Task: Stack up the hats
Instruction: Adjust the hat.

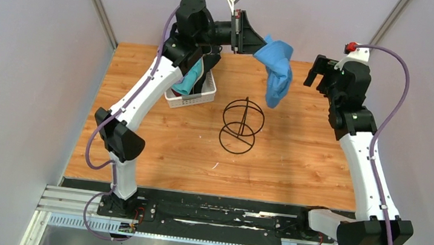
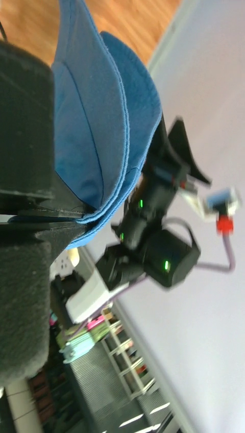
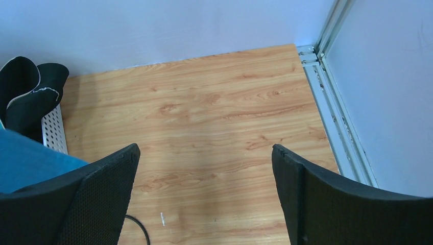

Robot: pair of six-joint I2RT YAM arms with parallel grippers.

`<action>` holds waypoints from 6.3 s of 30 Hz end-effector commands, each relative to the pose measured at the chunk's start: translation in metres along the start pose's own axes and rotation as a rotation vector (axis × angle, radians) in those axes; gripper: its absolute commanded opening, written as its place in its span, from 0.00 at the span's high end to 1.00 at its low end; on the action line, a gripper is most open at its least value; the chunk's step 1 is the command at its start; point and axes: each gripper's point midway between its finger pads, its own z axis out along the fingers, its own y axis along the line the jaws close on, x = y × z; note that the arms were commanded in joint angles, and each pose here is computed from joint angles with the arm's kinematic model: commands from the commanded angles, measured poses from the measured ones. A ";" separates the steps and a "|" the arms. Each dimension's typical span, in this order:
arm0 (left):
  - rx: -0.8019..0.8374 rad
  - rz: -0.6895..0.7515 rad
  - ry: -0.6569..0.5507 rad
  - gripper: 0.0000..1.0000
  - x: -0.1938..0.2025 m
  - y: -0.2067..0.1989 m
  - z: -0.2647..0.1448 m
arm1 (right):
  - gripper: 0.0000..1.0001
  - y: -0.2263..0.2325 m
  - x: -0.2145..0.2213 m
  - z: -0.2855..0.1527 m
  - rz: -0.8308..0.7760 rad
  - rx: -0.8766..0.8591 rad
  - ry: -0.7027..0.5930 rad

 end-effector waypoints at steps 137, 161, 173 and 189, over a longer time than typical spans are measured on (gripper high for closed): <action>0.344 -0.470 0.107 1.00 0.100 -0.003 -0.092 | 0.78 0.189 0.081 -0.133 0.190 -1.295 0.240; 0.330 -0.844 -0.190 1.00 0.071 0.073 -0.094 | 0.99 0.150 0.061 -0.106 0.068 -0.911 0.164; 0.278 -0.852 -0.328 1.00 0.056 0.025 -0.108 | 0.99 0.149 0.025 -0.101 0.060 -0.870 0.099; 0.185 -0.887 -0.368 1.00 0.094 -0.016 -0.114 | 0.99 0.153 0.005 -0.124 0.071 -0.927 0.066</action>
